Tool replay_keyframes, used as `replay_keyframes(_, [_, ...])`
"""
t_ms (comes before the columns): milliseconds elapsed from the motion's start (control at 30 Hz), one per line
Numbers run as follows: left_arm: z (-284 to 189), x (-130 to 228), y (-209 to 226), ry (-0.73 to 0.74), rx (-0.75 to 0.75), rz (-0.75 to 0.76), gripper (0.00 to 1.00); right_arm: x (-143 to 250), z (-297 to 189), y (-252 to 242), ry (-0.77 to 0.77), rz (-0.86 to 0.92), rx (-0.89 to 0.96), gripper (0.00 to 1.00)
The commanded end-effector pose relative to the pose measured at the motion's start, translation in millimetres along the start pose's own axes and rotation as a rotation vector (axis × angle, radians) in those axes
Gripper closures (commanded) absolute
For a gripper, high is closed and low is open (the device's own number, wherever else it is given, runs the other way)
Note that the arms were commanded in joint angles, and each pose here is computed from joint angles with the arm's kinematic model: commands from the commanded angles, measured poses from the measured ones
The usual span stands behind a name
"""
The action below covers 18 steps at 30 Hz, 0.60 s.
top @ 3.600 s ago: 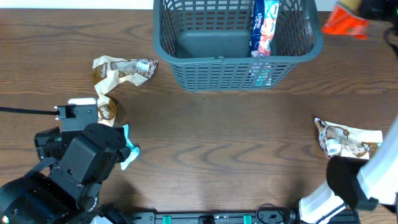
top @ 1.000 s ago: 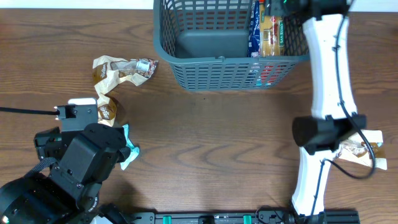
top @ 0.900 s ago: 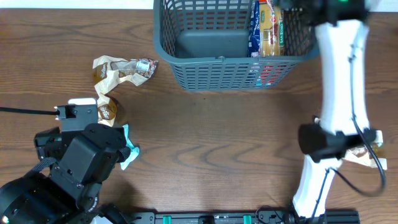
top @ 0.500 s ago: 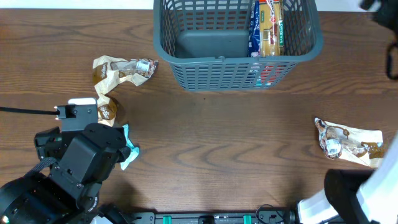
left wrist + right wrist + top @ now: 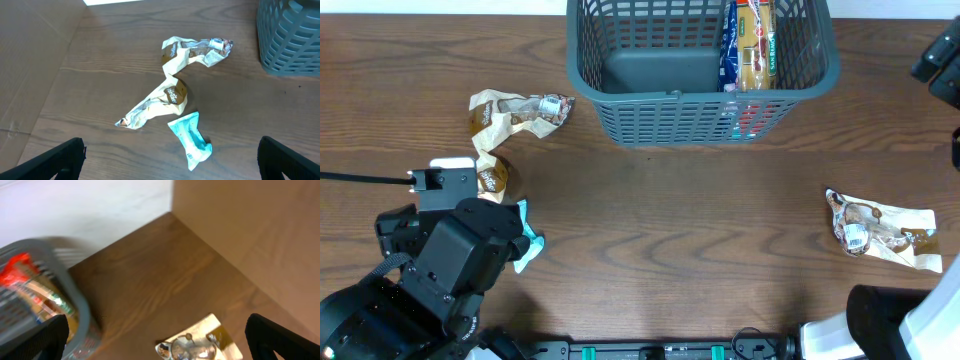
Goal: Pack container
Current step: 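Open the right gripper and move it to the right PanTree bag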
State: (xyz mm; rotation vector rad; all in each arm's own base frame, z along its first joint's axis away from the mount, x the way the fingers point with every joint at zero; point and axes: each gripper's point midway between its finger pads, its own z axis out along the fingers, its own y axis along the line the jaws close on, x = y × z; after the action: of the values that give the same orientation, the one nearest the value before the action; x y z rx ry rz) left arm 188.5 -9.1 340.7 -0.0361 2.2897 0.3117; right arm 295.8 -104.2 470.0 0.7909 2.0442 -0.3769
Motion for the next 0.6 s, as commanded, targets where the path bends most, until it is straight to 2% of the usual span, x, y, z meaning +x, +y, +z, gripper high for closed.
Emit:
replay_keyframes(0, [-2,-2,1,-0.007,-0.001,0.006,0.01,-3,-8,-39,-0.063,0.220,0.156,0.01])
replay_keyframes(233, [-2,-2,1,-0.007,-0.001,0.005,0.01,26,-14,-94,-0.040,0.453,0.305,0.01])
replay_keyframes(567, [-2,-2,1,-0.008,-0.001,0.004,0.01,137,5,-152,0.180,0.600,0.562,0.01])
